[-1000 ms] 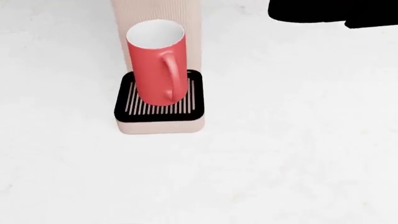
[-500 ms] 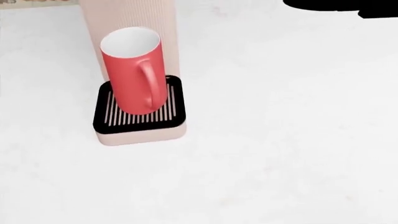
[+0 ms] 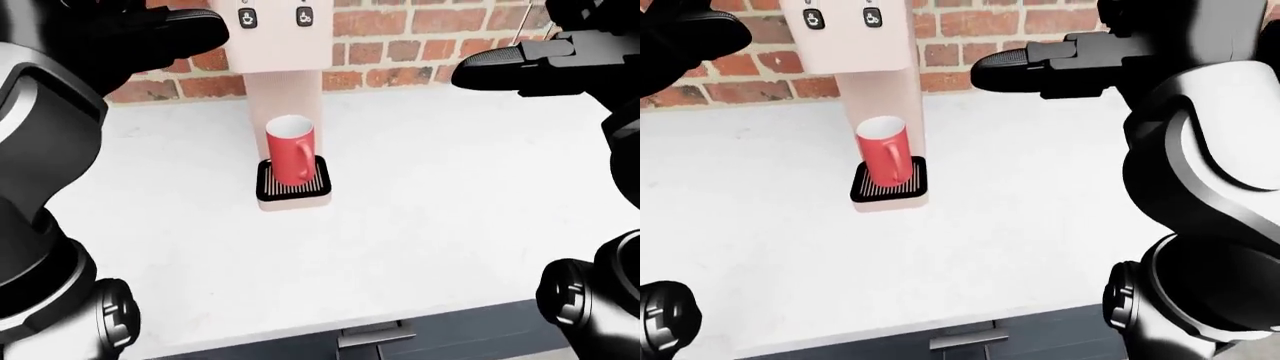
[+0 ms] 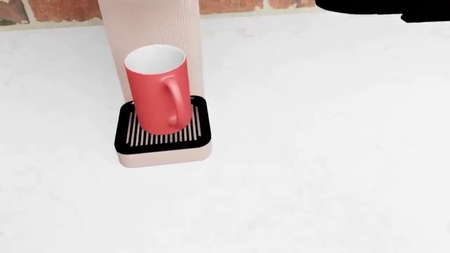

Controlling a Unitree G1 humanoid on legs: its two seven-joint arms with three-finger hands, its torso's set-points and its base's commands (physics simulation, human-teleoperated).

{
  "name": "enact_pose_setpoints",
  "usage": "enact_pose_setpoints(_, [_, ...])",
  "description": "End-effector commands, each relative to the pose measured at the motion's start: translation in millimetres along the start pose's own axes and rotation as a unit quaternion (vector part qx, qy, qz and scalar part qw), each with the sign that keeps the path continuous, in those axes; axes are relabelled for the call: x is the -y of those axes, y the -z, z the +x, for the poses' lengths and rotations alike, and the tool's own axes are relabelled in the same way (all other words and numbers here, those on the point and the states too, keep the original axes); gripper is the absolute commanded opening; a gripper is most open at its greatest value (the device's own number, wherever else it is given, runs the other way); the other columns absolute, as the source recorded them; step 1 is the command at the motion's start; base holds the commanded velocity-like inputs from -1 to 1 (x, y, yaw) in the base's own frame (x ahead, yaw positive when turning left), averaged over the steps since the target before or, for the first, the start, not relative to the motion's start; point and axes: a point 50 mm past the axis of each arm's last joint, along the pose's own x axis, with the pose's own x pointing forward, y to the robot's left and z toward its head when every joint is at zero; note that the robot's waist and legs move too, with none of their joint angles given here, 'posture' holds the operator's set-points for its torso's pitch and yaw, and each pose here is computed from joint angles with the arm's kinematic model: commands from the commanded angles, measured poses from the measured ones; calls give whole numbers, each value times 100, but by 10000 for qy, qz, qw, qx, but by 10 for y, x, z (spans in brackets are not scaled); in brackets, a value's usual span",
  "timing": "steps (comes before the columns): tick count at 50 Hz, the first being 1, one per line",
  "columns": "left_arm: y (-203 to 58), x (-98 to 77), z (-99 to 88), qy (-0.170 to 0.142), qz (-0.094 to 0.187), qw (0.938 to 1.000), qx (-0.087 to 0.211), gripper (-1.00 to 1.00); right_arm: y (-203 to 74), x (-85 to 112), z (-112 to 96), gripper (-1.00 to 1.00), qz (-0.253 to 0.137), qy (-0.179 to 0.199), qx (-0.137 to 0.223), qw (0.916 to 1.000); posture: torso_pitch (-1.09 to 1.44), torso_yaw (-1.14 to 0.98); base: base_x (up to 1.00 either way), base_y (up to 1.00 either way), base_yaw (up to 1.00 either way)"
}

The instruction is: Press the button on the coffee machine to serve coffee.

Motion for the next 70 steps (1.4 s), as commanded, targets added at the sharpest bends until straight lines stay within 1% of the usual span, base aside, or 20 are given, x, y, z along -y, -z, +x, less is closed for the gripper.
enact_pose_setpoints(1, [-131, 0, -16, 4, -80, 9994, 337, 100, -103, 32, -1, 100, 74, 102, 279, 9995, -19, 0, 0, 0, 0])
enact_pose_setpoints(23, [-119, 4, -19, 36, -88, 9994, 344, 100, -100, 29, -4, 100, 111, 82, 288, 9995, -36, 0, 0, 0, 0])
enact_pose_setpoints(58, [-120, -2, 0, 3, -123, 9992, 371, 100, -66, -15, 8, 100, 166, 17, 260, 9995, -60, 0, 0, 0, 0])
enact_pose_setpoints(64, [-115, 1, 6, 0, -123, 9992, 389, 100, -79, -55, 8, 100, 238, -59, 302, 9992, -63, 0, 0, 0, 0])
enact_pose_setpoints(70, [-120, -5, 8, -15, -125, 9991, 399, 100, -170, -177, -36, 100, 363, -300, 416, 9980, -63, 0, 0, 0, 0])
